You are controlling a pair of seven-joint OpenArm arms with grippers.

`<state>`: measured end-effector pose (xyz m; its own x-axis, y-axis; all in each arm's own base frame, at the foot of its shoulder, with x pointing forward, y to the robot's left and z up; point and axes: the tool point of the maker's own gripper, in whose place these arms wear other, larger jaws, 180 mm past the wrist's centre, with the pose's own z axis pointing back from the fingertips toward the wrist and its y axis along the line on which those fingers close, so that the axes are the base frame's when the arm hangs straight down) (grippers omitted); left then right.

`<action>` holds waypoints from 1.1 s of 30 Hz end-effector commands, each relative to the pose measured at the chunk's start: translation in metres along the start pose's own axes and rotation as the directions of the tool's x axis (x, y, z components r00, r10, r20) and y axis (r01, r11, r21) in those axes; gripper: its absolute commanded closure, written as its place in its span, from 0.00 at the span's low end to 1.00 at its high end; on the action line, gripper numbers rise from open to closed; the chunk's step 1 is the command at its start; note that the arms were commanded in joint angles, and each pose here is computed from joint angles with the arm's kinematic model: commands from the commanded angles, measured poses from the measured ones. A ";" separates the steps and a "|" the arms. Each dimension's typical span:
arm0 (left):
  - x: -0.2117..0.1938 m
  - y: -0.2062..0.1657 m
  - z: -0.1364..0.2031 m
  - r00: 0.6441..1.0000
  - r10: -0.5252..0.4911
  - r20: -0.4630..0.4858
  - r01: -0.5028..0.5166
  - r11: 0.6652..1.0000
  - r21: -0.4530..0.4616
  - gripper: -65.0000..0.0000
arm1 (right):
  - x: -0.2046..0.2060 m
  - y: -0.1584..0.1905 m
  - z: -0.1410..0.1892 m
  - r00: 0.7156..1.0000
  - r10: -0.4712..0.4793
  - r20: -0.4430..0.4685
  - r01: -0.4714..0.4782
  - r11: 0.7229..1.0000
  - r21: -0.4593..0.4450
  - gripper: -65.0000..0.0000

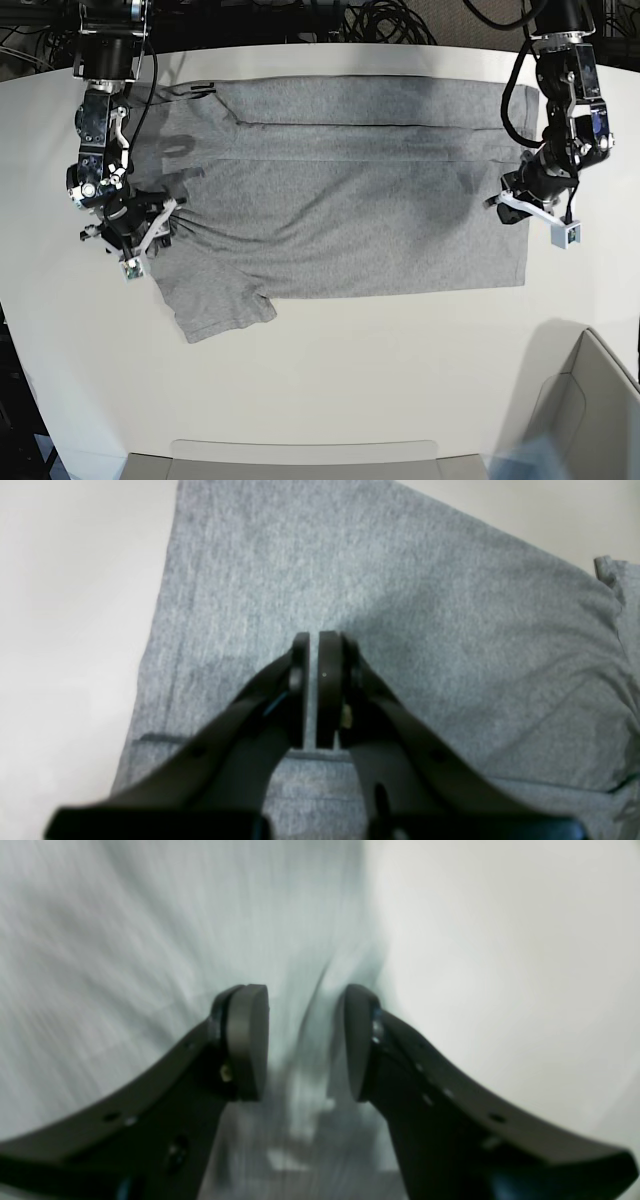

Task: Fold the T-shirt properly
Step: 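Open both grippers and reach to the hem corners of the shirt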

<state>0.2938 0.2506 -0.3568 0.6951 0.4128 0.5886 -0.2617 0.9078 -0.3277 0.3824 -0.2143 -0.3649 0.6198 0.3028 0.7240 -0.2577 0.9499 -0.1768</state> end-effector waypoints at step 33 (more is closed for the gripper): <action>0.003 -0.015 -0.001 0.999 0.035 0.029 -0.034 0.998 -0.043 0.95 | 0.016 -0.018 -0.108 0.956 -0.289 -0.046 0.293 0.952 0.094 0.62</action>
<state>0.2931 0.2336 -0.3633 0.6893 0.4529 0.5654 -0.2702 0.8849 -0.3794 0.4781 -0.2103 -0.4211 0.6768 -0.0056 0.7362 -0.1399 0.9808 0.1360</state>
